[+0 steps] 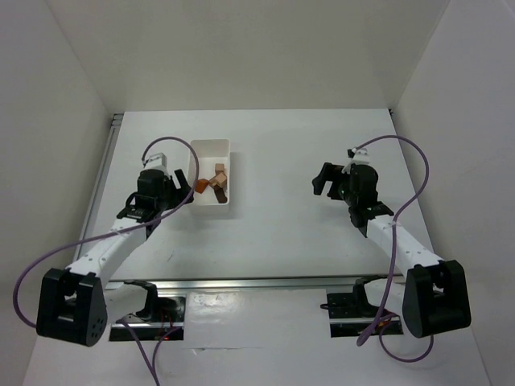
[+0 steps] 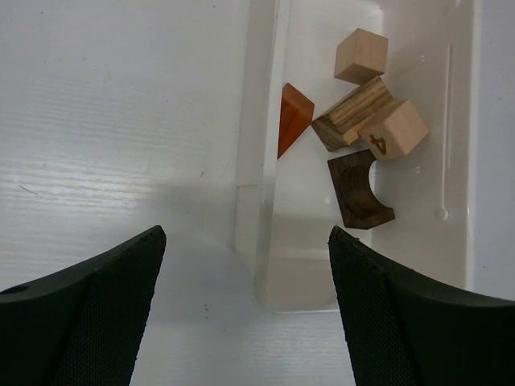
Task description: Build the wood block tower
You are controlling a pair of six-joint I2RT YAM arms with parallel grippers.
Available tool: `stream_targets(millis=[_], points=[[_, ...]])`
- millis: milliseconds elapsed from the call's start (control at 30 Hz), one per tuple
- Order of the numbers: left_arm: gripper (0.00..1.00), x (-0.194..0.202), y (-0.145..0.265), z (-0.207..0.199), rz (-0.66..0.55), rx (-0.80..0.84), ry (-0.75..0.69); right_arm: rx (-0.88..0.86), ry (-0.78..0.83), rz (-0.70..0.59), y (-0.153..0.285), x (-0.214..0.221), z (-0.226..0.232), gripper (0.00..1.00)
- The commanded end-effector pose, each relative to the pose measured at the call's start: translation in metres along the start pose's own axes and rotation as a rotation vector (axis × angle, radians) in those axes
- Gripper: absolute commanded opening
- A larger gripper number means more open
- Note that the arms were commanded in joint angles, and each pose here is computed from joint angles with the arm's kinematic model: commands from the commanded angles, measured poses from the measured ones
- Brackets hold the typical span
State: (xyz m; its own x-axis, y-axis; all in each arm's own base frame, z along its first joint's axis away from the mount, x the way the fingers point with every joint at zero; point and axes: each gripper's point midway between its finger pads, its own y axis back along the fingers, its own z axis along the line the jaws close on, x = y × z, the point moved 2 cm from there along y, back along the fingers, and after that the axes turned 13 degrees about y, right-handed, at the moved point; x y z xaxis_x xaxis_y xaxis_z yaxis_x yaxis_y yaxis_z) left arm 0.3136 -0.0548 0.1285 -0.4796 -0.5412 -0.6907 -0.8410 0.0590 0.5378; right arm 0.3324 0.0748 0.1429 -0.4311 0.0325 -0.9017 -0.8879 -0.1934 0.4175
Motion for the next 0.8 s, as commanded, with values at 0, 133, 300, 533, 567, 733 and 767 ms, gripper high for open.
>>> stream_targets(millis=[0, 133, 300, 533, 567, 733, 767], points=[[0.87, -0.016, -0.011, -0.021, -0.013, 0.054, -0.040, -0.037, 0.028, -0.092, -0.002, -0.033, 0.007, 1.00], [0.77, -0.018, -0.031, -0.018, 0.013, -0.005, -0.053, -0.009, 0.037, -0.116, -0.001, -0.039, 0.003, 1.00], [0.64, -0.006, -0.054, -0.018, 0.066, -0.035, -0.069, 0.023, 0.054, -0.110, -0.001, -0.037, -0.003, 1.00], [0.56, -0.019, -0.083, -0.020, 0.040, -0.132, -0.108, 0.077, 0.070, -0.084, -0.004, -0.033, -0.012, 1.00], [0.52, -0.021, -0.090, -0.020, 0.037, -0.145, -0.110, 0.086, 0.070, -0.084, -0.006, -0.034, -0.014, 1.00], [0.34, -0.017, -0.108, -0.019, 0.048, -0.170, -0.130, 0.122, 0.077, -0.077, -0.005, -0.033, -0.020, 1.00], [0.27, -0.013, -0.109, -0.019, 0.064, -0.187, -0.141, 0.122, 0.087, -0.076, -0.005, -0.033, -0.020, 1.00]])
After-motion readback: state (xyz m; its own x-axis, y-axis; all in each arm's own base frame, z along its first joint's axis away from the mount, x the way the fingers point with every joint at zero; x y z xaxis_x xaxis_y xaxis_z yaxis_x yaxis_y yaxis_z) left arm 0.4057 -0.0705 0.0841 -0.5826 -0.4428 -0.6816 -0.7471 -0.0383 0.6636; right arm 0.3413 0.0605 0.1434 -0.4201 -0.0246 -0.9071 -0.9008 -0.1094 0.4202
